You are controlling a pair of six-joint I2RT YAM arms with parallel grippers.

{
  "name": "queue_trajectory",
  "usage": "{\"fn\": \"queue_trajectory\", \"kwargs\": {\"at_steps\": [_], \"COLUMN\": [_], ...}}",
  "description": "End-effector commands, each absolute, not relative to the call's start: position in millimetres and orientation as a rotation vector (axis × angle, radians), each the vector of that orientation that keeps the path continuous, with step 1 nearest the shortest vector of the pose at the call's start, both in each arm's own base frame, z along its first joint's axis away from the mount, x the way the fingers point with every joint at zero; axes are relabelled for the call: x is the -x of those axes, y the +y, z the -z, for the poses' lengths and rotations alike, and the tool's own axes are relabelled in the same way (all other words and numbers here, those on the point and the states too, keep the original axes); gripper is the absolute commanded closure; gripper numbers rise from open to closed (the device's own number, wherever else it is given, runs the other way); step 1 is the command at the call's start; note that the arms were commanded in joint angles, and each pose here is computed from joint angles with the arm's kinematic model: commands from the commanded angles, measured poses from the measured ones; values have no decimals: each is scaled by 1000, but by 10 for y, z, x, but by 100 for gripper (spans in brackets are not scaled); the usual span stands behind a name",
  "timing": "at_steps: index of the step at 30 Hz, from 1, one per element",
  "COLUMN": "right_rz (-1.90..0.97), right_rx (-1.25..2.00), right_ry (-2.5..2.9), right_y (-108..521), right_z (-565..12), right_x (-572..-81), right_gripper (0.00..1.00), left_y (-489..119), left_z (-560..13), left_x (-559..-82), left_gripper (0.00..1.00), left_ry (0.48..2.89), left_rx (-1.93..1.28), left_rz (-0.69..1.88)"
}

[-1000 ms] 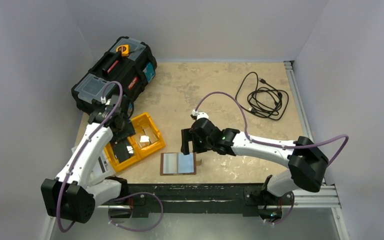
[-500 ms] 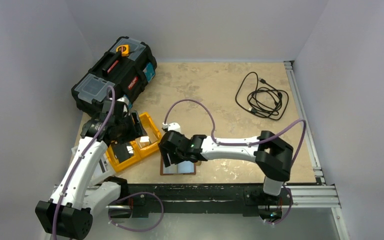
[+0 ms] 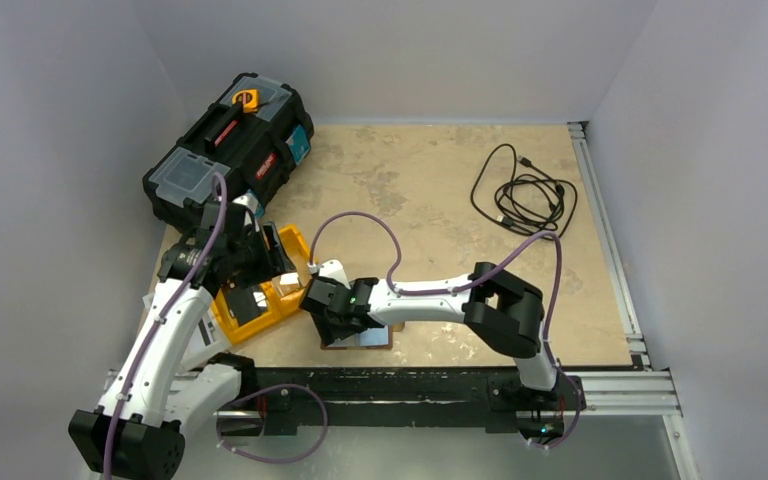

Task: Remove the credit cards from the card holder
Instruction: Remove the credit card from the card holder.

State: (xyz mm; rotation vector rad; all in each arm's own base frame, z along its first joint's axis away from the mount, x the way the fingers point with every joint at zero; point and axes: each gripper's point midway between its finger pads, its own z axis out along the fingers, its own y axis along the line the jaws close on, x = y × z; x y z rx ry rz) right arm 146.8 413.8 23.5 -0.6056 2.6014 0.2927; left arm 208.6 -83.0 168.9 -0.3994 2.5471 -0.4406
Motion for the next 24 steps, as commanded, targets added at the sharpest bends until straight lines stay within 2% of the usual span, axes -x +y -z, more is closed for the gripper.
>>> {"fn": "queue_trajectory", "kwargs": {"at_steps": [1, 8, 12, 20, 24], "right_rz": [-190, -196, -266, -476, -593], "right_rx": [591, 577, 535, 483, 451], "right_ry": [2608, 2685, 2714, 2725, 2711], "right_y": [4053, 3843, 3749, 3695, 3687], "right_z": [-158, 75, 149, 199, 175], "right_x": [-1515, -1389, -1375, -1362, -1343], "right_gripper": [37, 63, 77, 86, 88], "left_y": [-837, -883, -1036, -1486, -1643], "left_z": [-1755, -1639, -1508, -1085, -850], "left_x": [-2099, -2036, -1968, -1713, -1663], "left_gripper": [42, 42, 43, 51, 61], "left_ry": [2519, 2554, 2575, 2704, 2750], "left_rx": [357, 366, 363, 279, 312], "left_rz": [456, 490, 608, 716, 764]}}
